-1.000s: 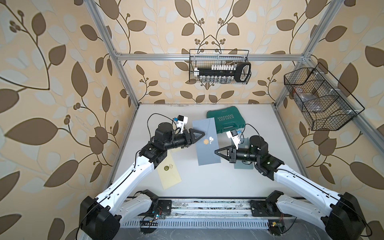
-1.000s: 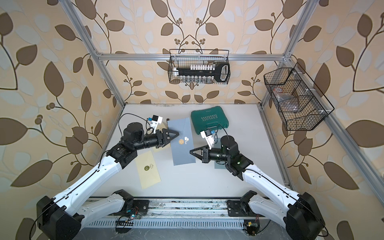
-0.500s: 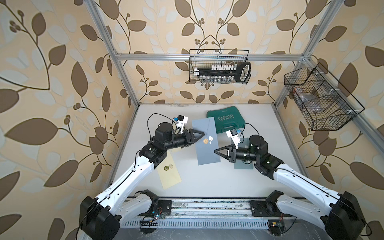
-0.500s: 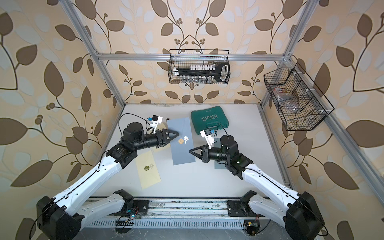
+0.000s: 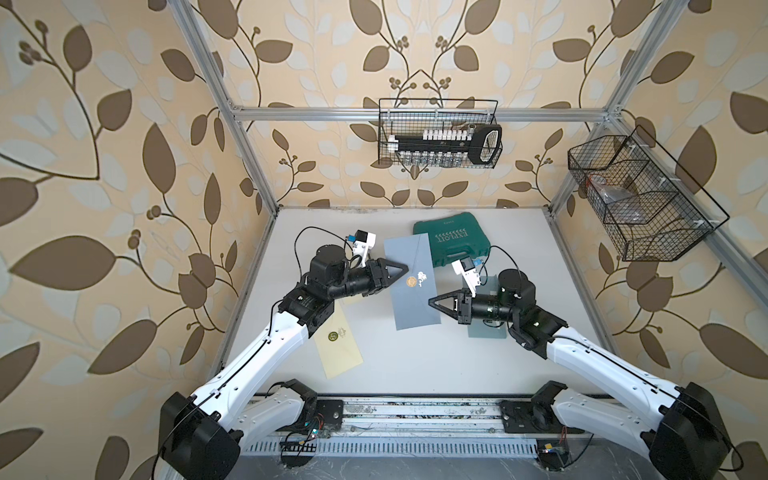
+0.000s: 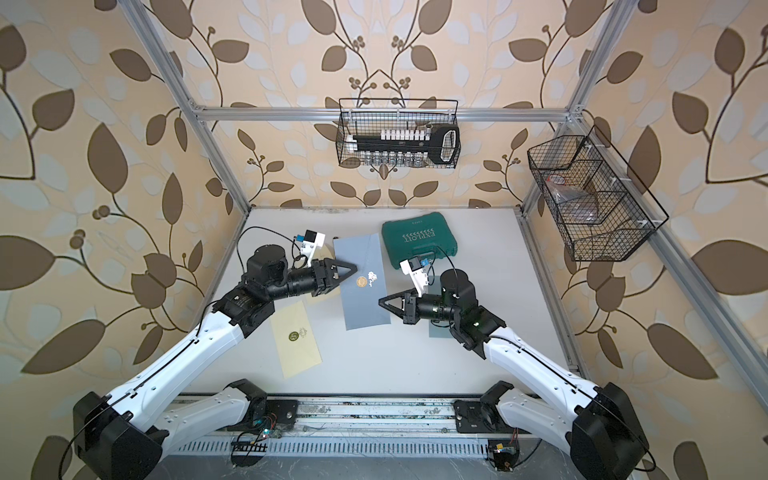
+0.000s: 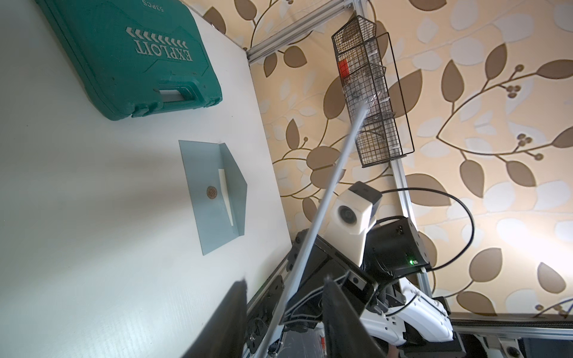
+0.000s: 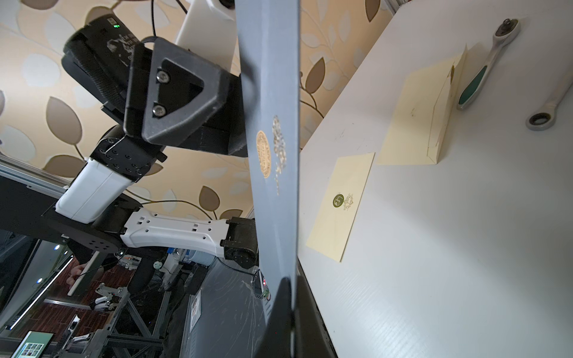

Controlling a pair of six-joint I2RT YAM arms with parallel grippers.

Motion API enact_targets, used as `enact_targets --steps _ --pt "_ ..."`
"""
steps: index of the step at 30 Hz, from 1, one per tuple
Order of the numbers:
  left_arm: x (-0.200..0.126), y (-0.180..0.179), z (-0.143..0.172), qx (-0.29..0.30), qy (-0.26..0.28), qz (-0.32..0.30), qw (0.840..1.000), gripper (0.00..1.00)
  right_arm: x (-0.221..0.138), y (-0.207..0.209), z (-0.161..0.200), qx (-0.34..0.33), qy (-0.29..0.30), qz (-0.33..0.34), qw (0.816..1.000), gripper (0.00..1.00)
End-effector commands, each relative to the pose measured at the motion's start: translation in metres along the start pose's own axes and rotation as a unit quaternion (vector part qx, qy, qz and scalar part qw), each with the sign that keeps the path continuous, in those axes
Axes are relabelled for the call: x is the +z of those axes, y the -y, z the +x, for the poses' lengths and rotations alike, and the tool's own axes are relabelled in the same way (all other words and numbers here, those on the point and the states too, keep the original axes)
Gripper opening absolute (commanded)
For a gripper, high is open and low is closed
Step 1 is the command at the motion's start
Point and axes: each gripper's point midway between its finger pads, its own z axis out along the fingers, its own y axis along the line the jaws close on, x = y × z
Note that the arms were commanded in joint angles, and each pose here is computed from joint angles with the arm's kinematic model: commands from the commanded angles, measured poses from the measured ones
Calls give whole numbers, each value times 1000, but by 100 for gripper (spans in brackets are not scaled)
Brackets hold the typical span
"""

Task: Open the envelope
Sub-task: Pick up the envelope from the center of the board.

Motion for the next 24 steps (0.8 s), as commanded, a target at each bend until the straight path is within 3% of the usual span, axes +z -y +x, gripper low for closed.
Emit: enact_targets --steps 1,5,20,22,24 --pt "-6 15 -3 24 10 23 999 40 0 -2 -7 -9 6 3 1000 4" --pt "-6 15 -3 25 10 24 999 39 -1 -2 -6 -9 7 4 1000 4" --pt "-8 14 -2 25 12 20 999 15 -3 -3 -6 -10 10 6 1000 8" --pt "-8 13 -1 27 11 18 999 8 -4 -3 -6 -9 12 8 1000 14" --pt "-9 11 -1 30 13 11 999 0 -5 -2 -6 -11 11 13 1000 27"
